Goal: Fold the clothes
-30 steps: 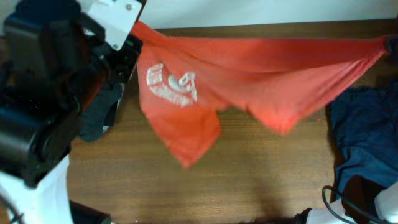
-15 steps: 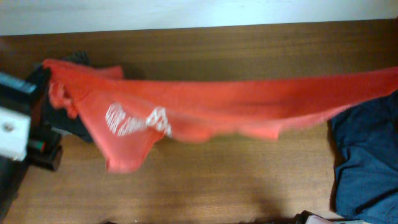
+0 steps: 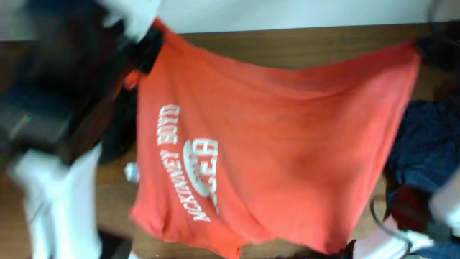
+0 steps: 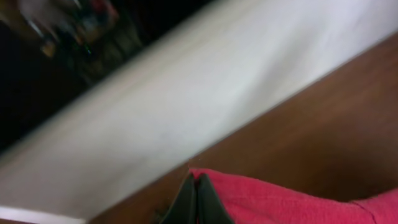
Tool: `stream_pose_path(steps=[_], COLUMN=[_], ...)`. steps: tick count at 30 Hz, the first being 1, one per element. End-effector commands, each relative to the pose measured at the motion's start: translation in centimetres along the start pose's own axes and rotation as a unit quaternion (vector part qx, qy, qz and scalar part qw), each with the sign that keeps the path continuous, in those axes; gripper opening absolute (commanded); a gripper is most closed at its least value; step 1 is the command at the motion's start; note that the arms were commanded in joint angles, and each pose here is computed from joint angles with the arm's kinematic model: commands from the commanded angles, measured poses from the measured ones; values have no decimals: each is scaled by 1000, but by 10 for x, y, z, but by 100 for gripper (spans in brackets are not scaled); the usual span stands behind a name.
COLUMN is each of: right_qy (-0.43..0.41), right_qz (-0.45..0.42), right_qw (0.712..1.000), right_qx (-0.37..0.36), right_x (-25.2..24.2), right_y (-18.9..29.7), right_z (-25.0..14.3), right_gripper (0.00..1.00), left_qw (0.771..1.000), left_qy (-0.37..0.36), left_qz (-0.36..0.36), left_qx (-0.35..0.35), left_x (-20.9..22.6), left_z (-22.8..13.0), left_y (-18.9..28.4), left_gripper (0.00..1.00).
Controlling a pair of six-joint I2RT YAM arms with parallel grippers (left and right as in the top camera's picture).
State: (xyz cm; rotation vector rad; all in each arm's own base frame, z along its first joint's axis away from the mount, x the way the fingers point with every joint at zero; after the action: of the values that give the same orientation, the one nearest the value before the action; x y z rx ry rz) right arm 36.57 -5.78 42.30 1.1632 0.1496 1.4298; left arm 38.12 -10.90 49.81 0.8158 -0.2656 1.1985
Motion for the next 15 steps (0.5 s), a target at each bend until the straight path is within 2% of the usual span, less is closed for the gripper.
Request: stream_pose_path(steps=[1,3,4,5,7,9,11,12,15], right_qy=[2,-9,-8,-13,-32,-51,-77,-90,-92], right_qz=[-24,-29,-29,-34,-45,-56,-69,-76,-89], right_qw=[997,996,996,996,994,993,991,989,985], right_qx=[69,86,85,85,93,91,84,86,117], right_x=[-19,-40,-46,-60,-82,-98,-114,-119,-125], right_y=[-84,-139,-153,-175,-183,-170,-143,-129,-115], right_z=[8,19,24,30,32,35,37,34,19], right_gripper=[11,14,26,40,50,54,57,57,57], left_qw=[994,989,987,985,980,980,983,984,985], left_qy=[4,13,19,33,69,76,92,99,115], left_qz=[-88,-115,-117,-119,-116,-104,-80,-72,-59], left_qx=[64,88,105,123,147,152,138,131,116], left_x=[-42,-65,-74,-82,-80,-62,-27,-12,17], left_z=[-34,-57,-71,-87,-104,-108,-103,-100,-94], left_y=[-124,-189,-217,-240,-249,-237,-205,-184,-130], left_gripper=[4,13,23,46,69,81,87,94,95])
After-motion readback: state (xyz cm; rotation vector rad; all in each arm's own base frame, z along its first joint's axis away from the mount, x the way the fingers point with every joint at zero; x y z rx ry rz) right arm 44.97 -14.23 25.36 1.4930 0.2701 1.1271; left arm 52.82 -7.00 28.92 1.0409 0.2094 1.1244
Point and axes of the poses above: each gripper's point midway between its finger pads, its own y axis back along the fingers, its own x axis along the line the jaws close on, z = x × y, the point moved 3 cm from there along y, back along the fingers, and after that the axes turned 12 degrees about -y, right-handed, at the moved point
